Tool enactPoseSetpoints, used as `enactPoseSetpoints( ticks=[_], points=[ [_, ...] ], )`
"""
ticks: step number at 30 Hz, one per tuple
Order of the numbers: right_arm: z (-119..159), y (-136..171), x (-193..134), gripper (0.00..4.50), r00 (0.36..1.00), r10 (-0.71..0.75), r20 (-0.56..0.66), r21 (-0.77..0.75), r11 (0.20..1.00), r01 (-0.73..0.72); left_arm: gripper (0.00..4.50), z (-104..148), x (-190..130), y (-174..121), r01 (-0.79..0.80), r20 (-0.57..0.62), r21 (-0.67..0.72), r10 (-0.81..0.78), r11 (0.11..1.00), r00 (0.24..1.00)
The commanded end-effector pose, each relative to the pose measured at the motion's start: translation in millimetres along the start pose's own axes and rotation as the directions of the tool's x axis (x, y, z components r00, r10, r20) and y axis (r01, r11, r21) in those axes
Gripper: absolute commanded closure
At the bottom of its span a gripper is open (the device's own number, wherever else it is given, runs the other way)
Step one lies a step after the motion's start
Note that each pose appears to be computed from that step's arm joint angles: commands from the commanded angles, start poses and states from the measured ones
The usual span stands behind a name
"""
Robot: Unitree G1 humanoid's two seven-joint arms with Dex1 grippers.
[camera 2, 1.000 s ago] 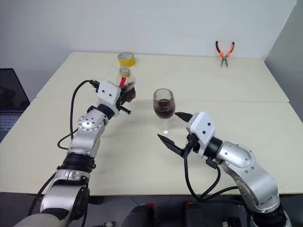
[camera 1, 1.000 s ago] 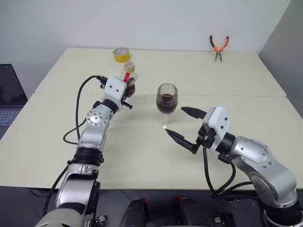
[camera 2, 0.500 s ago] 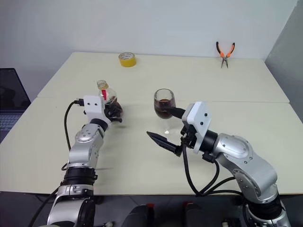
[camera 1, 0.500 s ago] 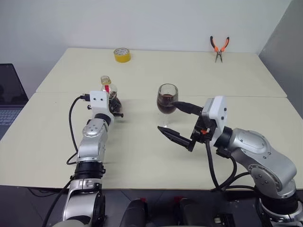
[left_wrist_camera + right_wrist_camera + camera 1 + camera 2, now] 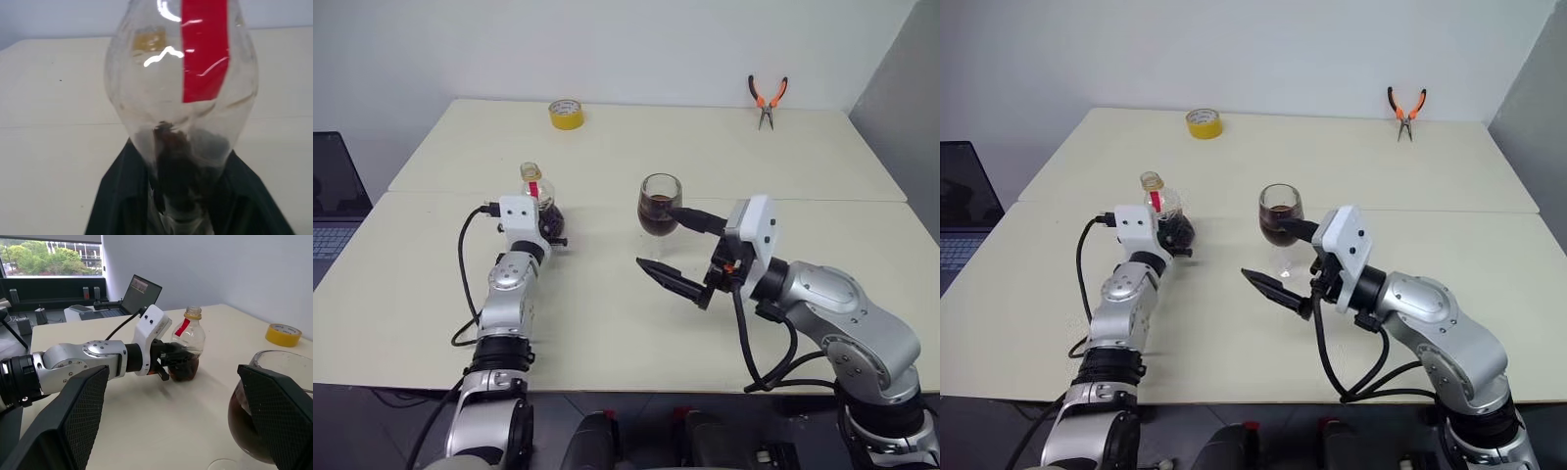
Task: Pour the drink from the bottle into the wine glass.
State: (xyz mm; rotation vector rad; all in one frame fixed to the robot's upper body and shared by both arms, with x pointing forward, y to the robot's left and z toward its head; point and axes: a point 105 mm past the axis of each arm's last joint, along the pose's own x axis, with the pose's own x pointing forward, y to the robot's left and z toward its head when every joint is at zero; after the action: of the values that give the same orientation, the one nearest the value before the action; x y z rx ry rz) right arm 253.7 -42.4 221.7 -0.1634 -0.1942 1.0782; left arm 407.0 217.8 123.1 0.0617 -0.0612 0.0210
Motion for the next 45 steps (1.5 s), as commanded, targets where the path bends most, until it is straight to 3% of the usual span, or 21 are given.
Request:
enactPoseSetpoints(
  ticks=[1,6,13,18,22,26,30,33,45],
  points=[
    [9.4,1.2,-0.3,0.00,1.000,0.002,0.027,-0.032,0.999,-0.001,1.72,3.8,-2.5,2.7,-0.018,0.030,-0.009,0.018,1.000,0.999],
    [7.1,0.6,-1.9,0.00,1.000,-0.004,0.021,-0.031,1.000,0.004,0.05,1.0,-6.2,1.2,-0.020,0.029,-0.019,0.021,1.000,0.999],
    [-0.4,-4.1,-13.8,0.00,0.999,-0.050,0.004,-0.042,0.998,0.051,0.02,6.9,-19.0,6.3,-0.025,0.049,0.008,0.025,1.000,0.999],
    [-25.7,-17.6,-38.5,0.00,0.977,-0.210,-0.021,0.010,0.978,0.210,0.02,7.4,-46.8,12.6,-0.035,0.040,-0.021,0.036,0.999,0.999],
    [-60.5,-34.0,-51.0,0.00,0.920,-0.391,-0.021,0.006,0.920,0.392,0.02,-0.2,-63.0,11.8,-0.089,0.003,0.079,0.089,0.993,0.996],
    [-91.6,-67.3,-69.0,0.00,0.776,-0.631,0.007,-0.047,0.775,0.630,0.02,-7.6,-67.2,12.2,-0.137,-0.013,0.109,0.139,0.985,0.990],
    [-106.1,-81.7,-81.4,0.00,0.669,-0.742,0.050,-0.092,0.663,0.743,0.02,-6.2,-68.6,7.2,-0.114,0.010,0.077,0.114,0.990,0.993],
    [-113.0,-97.5,-107.3,0.00,0.495,-0.866,0.073,-0.007,0.495,0.869,0.02,-4.8,-69.9,11.5,-0.141,0.037,0.055,0.140,0.988,0.990],
    [-111.4,-101.4,-113.9,0.00,0.547,-0.833,0.081,0.014,0.549,0.835,0.02,-4.0,-72.2,13.7,-0.094,0.064,0.053,0.091,0.994,0.994]
  ],
)
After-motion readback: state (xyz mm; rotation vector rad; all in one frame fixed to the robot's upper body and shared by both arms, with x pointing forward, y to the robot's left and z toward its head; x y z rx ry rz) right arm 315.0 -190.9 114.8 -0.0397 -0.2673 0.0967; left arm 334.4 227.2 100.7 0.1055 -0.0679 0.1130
